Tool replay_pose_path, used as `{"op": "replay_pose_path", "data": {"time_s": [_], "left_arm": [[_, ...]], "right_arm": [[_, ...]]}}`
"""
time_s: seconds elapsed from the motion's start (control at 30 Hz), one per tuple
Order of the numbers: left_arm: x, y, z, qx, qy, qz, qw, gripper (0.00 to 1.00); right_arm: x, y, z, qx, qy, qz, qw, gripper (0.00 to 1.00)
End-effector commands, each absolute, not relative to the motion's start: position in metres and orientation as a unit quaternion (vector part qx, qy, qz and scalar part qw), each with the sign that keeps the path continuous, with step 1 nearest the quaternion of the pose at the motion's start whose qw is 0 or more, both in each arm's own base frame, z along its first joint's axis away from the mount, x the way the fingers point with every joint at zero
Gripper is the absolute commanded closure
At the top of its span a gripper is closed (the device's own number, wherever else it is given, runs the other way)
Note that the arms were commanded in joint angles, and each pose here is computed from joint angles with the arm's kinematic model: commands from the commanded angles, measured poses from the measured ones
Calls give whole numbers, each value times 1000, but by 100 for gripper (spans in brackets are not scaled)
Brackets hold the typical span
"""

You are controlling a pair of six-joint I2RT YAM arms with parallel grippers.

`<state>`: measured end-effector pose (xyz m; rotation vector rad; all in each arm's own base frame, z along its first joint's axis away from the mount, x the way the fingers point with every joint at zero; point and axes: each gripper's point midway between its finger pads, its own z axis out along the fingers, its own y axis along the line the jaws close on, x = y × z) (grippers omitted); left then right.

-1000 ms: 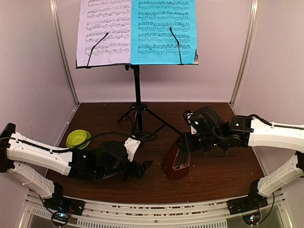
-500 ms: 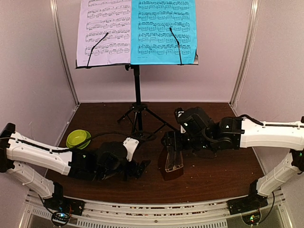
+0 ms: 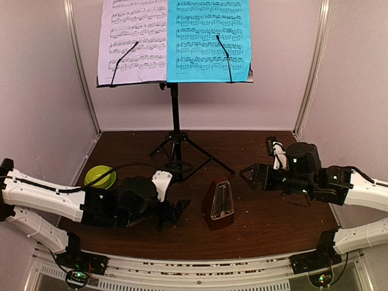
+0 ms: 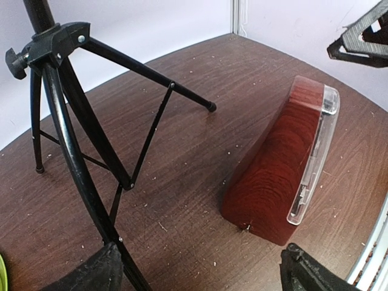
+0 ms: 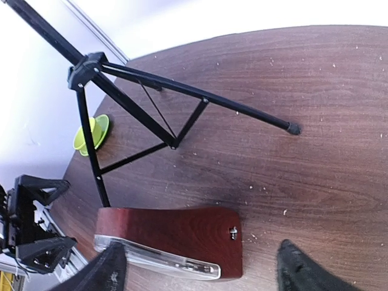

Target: Set up the instrument practice props

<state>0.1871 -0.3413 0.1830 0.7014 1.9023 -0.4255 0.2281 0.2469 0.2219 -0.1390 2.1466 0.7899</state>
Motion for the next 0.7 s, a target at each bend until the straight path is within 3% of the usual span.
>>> {"op": "replay_pose_path", "data": {"time_s": [0.0, 0.13, 0.23, 0.67], "left_arm": [[187, -342, 192, 276, 786, -190, 519, 8], [187, -344, 193, 275, 787, -197, 517, 8], [186, -345, 193, 268, 789, -203, 514, 7], [194, -334, 202, 213, 811, -192, 509, 6]], "right_arm": [[233, 236, 186, -50, 880, 288, 376, 24], [238, 232, 133, -41, 906, 264, 329, 47], [239, 240, 113, -44, 909, 270, 314, 60], [215, 305, 73, -127, 894, 367, 222, 75]]}}
